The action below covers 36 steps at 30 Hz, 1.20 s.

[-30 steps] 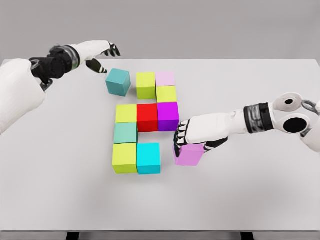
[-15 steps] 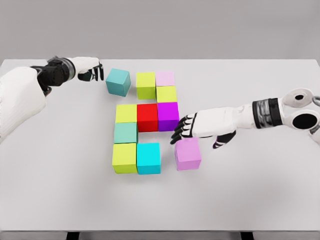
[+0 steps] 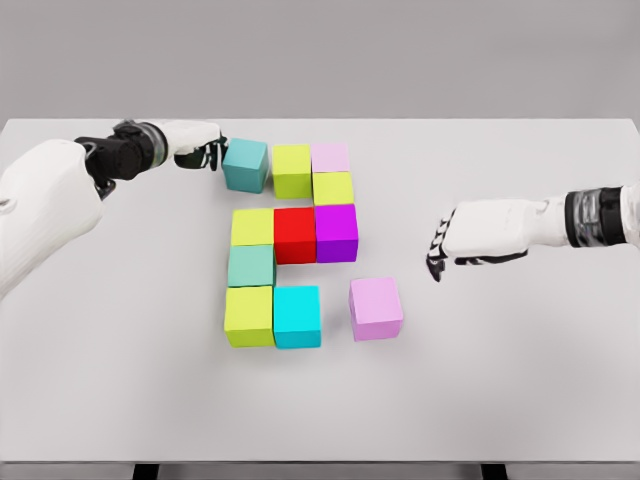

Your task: Assemble the squares on the desktop into the number 2

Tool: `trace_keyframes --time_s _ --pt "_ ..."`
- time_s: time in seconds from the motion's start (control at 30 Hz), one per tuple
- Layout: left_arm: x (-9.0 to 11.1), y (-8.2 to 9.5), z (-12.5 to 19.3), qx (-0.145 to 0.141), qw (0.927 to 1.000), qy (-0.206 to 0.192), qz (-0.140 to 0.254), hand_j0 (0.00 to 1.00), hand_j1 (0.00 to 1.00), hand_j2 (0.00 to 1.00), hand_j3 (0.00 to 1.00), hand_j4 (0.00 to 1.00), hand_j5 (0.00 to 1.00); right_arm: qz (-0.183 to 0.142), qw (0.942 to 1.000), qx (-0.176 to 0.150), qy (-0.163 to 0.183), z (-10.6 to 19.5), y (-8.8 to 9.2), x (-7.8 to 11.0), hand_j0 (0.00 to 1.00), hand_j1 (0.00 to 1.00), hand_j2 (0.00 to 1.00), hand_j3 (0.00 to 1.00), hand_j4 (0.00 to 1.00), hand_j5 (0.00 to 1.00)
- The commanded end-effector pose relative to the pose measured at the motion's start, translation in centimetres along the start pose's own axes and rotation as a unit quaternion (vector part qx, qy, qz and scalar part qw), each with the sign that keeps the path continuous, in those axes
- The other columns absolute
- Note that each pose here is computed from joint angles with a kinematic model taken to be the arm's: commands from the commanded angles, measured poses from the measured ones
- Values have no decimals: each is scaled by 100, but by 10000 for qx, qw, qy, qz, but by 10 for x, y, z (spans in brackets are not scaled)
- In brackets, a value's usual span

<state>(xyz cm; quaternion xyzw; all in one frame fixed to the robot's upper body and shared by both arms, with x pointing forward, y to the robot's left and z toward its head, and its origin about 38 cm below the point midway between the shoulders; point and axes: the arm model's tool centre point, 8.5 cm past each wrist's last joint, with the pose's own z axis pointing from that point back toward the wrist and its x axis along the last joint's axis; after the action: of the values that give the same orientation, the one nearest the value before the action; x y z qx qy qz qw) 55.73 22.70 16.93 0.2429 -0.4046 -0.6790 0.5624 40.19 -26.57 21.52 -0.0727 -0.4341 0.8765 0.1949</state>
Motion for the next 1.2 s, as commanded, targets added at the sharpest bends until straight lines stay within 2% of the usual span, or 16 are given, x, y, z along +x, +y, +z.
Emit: trace_keyframes --time_s 0.0,0.13,0.2,0.3,0.37,0.43,0.47,0.5,0.53,0.57,0.6,0.67,0.87,0.9,1.0,1.17 --pt "1 -1 0 -10 10000 -29 -1 37 37 37 37 37 37 228 9990 391 -35 -16 15 7 18 18 18 18 18 18" --pt "-7 -3 1 -11 10000 44 42 37 37 37 37 37 37 202 9980 552 -243 -29 26 16 16 16 16 16 16 16" --pt "-7 -4 1 -22 10000 48 52 37 37 37 37 37 37 242 9979 549 -250 -28 23 17 16 16 16 16 16 16" --pt "-3 -6 2 -218 9997 -11 51 37 37 37 37 37 37 167 9978 631 -58 -13 29 8 17 17 17 17 17 17" --pt "1 -4 4 -233 9997 -91 24 37 37 37 37 37 37 97 9979 638 21 -11 32 3 17 17 17 17 17 17" --pt "5 -3 4 -240 9996 -145 -1 37 37 37 37 37 37 9 9968 756 253 12 40 -6 17 17 17 17 17 17" --pt "8 -3 7 -237 9995 -220 0 37 37 37 37 37 37 -74 9968 716 360 27 37 -10 19 19 19 19 19 19" --pt "8 -2 10 -274 9993 -259 6 37 37 37 37 37 37 -371 9973 551 328 41 36 -10 19 19 19 19 19 19" --pt "8 -2 11 -288 9992 -263 -5 37 37 37 37 37 37 -556 9977 354 181 42 31 -7 18 18 18 18 18 18" --pt "7 -2 11 -290 9993 -257 -2 37 37 37 37 37 37 -702 9972 249 -17 38 28 0 18 18 18 18 18 18" --pt "6 -3 11 -289 9993 -242 5 37 37 37 37 37 37 -845 9957 285 -245 33 28 6 18 18 18 18 18 18" --pt "0 -3 13 -292 9994 -177 3 37 37 37 37 37 37 -785 9950 480 -401 24 25 9 18 18 18 18 18 18" --pt "-1 -4 15 -353 9992 -184 3 37 37 37 37 37 37 -741 9939 448 -677 3 21 19 18 18 18 18 18 18" --pt "-1 -5 15 -452 9988 -192 -6 38 38 38 38 38 38 -708 9937 430 -752 -3 18 21 18 18 18 18 18 18" --pt "4 -3 20 -490 9981 -370 -15 37 37 37 37 37 37 -662 9925 483 -904 -17 19 27 18 18 18 18 18 18" --pt "7 -3 20 -486 9977 -478 -36 38 38 38 38 38 38 -524 9931 528 -902 -23 16 27 18 18 18 18 18 18"
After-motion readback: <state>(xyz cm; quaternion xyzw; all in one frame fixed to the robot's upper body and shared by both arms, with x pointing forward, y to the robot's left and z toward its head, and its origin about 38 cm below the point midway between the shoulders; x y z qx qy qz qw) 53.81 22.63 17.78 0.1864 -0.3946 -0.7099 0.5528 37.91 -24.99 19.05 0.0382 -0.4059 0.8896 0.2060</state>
